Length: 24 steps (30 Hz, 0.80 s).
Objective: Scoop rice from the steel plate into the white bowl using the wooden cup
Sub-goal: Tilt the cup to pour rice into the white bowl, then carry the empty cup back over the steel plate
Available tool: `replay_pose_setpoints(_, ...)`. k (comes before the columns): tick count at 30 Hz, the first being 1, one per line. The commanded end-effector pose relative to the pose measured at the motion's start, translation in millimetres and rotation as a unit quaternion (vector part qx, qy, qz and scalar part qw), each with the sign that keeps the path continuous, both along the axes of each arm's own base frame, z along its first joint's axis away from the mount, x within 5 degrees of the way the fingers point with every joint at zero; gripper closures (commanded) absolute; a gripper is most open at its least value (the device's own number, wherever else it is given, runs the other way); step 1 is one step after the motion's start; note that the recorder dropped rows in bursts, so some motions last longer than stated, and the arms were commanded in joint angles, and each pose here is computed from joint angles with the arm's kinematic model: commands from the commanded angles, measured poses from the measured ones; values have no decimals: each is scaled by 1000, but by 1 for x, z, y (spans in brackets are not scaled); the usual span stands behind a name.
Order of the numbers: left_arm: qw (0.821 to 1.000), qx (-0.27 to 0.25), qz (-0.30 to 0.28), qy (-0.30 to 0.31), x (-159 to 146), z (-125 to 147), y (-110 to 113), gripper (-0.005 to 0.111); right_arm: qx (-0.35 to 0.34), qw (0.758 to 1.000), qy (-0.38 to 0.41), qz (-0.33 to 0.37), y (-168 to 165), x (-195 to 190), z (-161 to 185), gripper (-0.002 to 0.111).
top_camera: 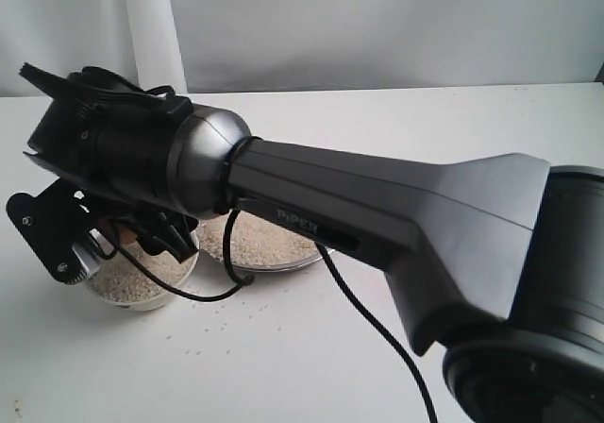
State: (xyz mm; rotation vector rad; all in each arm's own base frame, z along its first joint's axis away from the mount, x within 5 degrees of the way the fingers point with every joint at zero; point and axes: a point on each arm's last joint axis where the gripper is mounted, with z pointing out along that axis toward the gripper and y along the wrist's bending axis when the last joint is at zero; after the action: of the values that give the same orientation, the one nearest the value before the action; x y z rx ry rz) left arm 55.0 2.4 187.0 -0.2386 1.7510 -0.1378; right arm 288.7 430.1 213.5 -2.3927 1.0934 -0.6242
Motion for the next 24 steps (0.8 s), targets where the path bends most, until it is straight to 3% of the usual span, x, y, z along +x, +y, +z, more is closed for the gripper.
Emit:
replay_pose_setpoints(1, 1000, -2, -2, -8, 0, 2, 0, 107, -25, 997, -72, 31, 2, 2, 12, 108)
replay_pose_setpoints(11, 1000, -2, -2, -8, 0, 2, 0, 107, -107, 979, -152, 86, 14, -4, -1, 108)
replay_pose_setpoints(24, 1000, -2, -2, -8, 0, 2, 0, 107, -105, 978, -160, 83, 16, -15, 11, 108)
